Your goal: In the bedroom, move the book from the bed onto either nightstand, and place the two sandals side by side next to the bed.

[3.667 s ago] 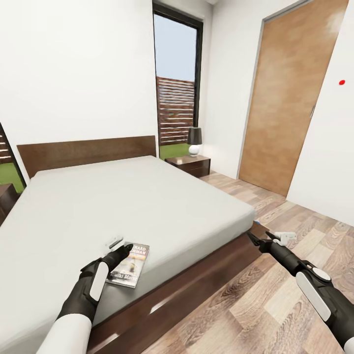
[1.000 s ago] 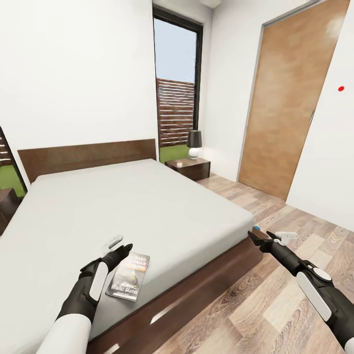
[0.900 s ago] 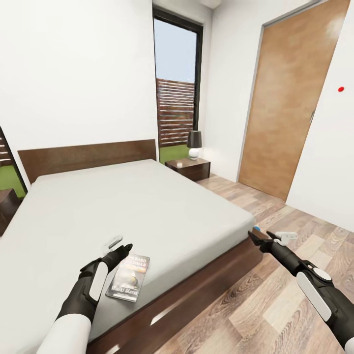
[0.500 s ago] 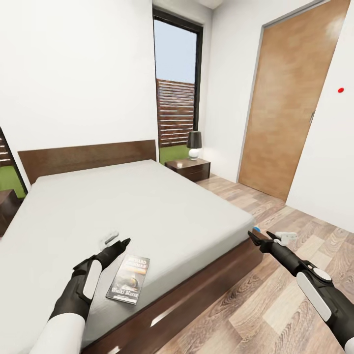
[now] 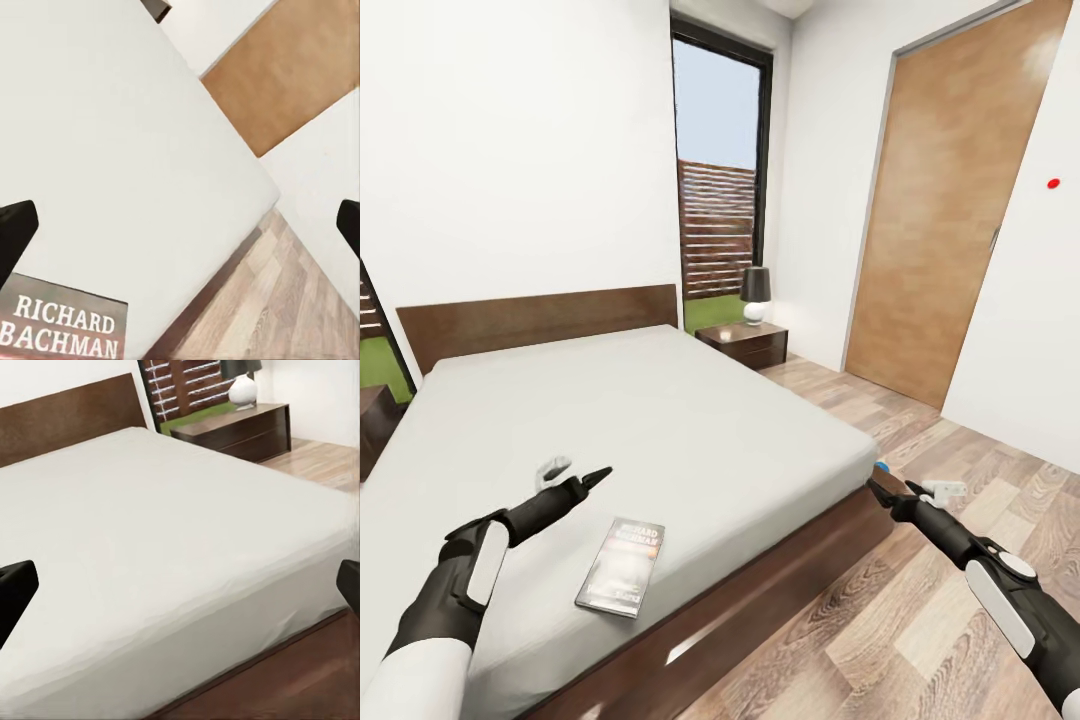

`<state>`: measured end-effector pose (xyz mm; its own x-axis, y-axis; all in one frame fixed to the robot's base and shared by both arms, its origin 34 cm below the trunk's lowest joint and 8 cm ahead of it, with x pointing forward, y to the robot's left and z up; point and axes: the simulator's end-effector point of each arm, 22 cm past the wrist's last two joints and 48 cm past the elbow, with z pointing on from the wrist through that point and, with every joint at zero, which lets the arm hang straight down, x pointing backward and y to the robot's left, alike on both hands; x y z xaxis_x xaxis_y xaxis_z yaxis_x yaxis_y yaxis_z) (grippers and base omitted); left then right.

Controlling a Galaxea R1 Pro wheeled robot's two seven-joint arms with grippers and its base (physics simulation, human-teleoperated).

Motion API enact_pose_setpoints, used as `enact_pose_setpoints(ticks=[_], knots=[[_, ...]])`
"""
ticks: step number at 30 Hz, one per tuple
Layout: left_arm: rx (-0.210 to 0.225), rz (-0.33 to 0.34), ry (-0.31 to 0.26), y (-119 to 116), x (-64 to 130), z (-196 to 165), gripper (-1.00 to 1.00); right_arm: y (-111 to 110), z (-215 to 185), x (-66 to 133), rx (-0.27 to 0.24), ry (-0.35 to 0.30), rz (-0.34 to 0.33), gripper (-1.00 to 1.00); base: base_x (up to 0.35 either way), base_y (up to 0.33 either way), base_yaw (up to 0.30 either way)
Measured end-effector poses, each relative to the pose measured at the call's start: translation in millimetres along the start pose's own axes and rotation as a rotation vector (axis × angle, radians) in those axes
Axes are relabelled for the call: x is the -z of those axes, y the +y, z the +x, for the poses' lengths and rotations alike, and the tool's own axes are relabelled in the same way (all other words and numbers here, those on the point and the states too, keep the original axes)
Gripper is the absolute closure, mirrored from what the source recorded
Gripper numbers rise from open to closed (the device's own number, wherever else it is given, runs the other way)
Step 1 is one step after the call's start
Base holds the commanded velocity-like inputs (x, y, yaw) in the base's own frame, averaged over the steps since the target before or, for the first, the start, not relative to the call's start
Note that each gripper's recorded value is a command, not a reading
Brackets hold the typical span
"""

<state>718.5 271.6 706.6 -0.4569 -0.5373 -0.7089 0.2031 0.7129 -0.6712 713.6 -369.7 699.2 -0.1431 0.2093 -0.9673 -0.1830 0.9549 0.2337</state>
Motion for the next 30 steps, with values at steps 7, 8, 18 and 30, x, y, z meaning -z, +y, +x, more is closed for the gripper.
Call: enact_pose_setpoints(ticks=[7, 8, 18, 30], knots=[[0.059, 0.123, 0.078, -10.5, 14.8, 44.0, -1.0, -31.9, 99.2, 28.6, -0.098, 0.197, 0.008, -1.0, 0.0, 0.0, 0.0], [0.062, 0.135, 0.08, -12.7, 15.4, 45.5, -1.0, -29.6, 105.1, 31.3, -0.108, 0.208, -0.01, -1.0, 0.0, 0.0, 0.0], [0.079, 0.222, 0.09, -33.0, 16.4, 54.2, -1.0, 5.8, 155.6, 68.1, -0.24, 0.314, -0.225, -1.0, 0.0, 0.0, 0.0], [0.094, 0.22, 0.102, -30.5, 15.0, 61.1, -1.0, 20.6, 173.6, 76.8, -0.359, 0.428, -0.254, -1.0, 0.0, 0.0, 0.0]])
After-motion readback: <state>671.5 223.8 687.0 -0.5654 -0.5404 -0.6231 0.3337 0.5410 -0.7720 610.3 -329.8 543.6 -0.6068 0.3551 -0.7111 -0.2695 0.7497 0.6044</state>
